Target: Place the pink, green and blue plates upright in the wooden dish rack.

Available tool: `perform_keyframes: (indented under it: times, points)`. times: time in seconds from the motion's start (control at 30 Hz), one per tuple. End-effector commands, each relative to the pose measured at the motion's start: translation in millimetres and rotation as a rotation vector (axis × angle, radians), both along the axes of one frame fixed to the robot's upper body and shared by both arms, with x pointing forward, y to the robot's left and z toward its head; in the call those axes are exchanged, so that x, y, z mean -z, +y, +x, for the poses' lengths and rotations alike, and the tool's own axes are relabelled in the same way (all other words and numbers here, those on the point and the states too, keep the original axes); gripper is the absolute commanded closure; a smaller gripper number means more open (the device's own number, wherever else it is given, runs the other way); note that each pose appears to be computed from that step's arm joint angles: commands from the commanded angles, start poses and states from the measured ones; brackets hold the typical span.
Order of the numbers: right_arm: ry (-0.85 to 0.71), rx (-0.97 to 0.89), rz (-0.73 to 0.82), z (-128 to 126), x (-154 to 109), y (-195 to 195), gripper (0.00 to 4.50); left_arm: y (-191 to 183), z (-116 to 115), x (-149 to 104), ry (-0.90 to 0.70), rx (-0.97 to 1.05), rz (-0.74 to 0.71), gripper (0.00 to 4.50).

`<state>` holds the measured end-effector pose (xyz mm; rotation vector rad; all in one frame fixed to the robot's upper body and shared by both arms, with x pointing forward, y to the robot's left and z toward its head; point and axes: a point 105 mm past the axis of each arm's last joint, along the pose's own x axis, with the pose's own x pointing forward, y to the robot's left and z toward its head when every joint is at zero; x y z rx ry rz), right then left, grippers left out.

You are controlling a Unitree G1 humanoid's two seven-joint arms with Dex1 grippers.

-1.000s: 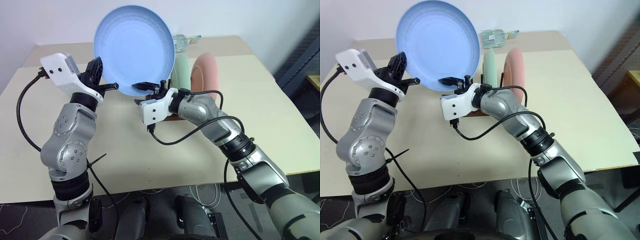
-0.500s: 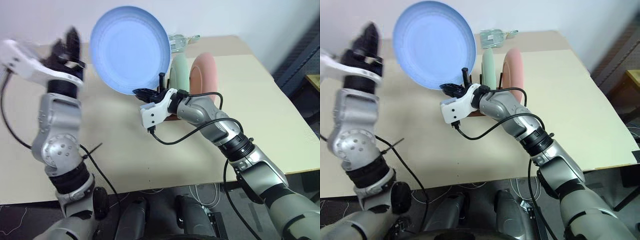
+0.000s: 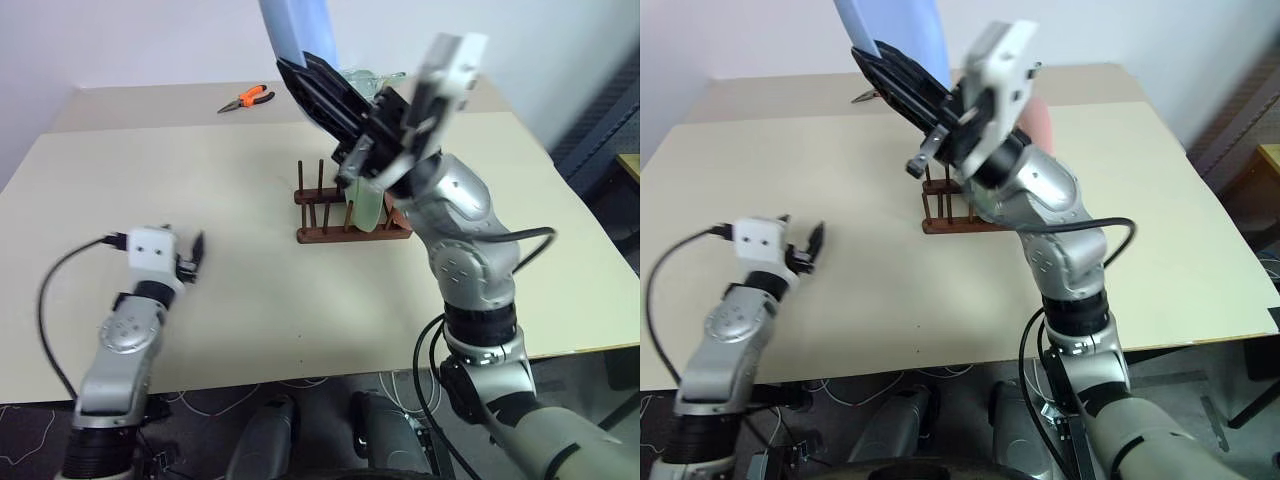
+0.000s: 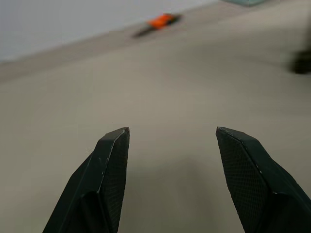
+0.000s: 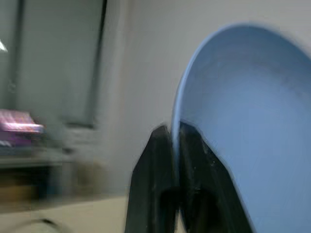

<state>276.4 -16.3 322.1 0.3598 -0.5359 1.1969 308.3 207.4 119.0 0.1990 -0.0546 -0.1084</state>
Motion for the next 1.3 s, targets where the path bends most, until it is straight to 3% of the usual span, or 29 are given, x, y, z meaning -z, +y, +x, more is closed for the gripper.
perform_keyframes:
  times: [0.03,0.23,0.9,1.03,1.13,1.3]
  points:
    - [0.174,-0.084,0.078,-4,2,-1,4.50,-22,-7,-12,-0.071,0.113,0.024,1.61]
    - [0.407,-0.107,0.127,10,22,4,4.50,-38,-15,-2,-0.043,0.218,0.020,1.61]
    - [0.634,0.064,0.160,60,45,0,4.50,-58,-25,-5,-0.040,0.335,-0.023,1.61]
    - [0.617,0.085,0.154,66,38,0,3.10,-61,-25,-4,-0.036,0.344,-0.023,1.57]
    - [0.554,0.123,0.118,66,32,1,1.57,-61,-25,-3,-0.033,0.344,-0.022,1.57]
    - [0.374,0.174,0.061,59,9,1,1.57,-62,-26,-2,-0.030,0.345,-0.017,1.57]
